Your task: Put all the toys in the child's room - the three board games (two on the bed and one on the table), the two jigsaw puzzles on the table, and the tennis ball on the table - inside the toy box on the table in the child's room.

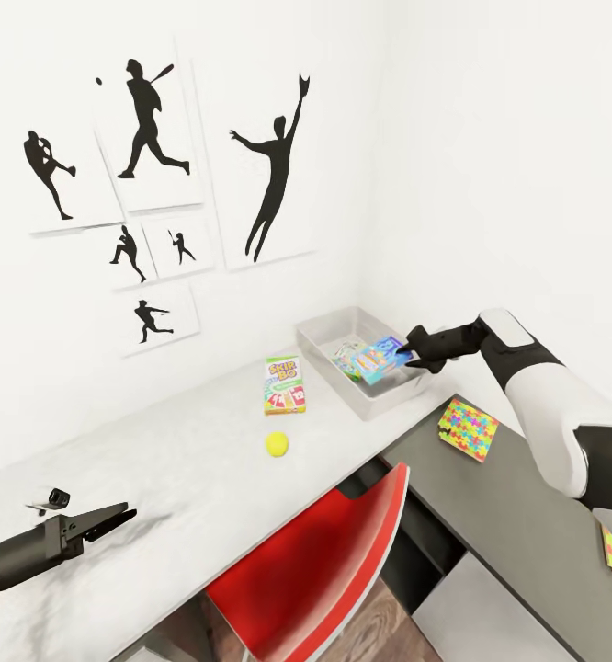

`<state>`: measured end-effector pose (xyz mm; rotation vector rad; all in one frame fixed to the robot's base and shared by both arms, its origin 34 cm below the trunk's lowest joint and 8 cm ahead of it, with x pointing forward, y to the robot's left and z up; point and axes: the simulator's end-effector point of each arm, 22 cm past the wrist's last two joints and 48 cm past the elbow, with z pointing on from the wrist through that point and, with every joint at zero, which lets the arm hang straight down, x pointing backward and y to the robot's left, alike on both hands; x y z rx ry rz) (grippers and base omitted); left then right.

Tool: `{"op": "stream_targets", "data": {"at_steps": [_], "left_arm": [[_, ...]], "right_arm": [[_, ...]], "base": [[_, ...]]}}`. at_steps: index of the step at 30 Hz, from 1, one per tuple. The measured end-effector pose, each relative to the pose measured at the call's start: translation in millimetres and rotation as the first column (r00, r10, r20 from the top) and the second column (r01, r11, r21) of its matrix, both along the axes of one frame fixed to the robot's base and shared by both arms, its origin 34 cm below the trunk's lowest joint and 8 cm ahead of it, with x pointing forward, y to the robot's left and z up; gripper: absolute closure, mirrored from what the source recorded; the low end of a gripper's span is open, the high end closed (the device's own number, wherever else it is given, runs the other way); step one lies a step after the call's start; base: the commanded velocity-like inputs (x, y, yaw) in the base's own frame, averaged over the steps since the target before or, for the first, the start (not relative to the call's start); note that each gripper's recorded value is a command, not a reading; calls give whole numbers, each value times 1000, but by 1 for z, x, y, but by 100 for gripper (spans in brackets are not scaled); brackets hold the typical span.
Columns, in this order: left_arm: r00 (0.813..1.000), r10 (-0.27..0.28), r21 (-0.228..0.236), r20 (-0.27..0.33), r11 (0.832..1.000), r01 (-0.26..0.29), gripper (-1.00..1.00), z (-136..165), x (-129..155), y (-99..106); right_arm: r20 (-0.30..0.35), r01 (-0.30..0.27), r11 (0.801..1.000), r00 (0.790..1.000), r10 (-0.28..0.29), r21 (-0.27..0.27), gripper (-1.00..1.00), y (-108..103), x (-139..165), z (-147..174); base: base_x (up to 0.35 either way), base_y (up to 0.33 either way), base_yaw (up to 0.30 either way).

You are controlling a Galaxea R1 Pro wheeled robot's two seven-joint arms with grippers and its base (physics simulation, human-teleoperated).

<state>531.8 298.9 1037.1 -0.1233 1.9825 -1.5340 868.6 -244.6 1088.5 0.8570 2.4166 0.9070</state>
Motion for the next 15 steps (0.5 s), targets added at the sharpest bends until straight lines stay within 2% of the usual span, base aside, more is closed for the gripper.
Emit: {"op": "stream_targets", "data": {"at_steps": [15], "left_arm": [[1000, 1, -1, 1, 1000, -1, -100, 0, 0, 0]], "right_arm": [[-3, 2, 1000, 1000, -2, -10, 100, -4, -1, -2]], "base": [[0, 0, 0]]}}
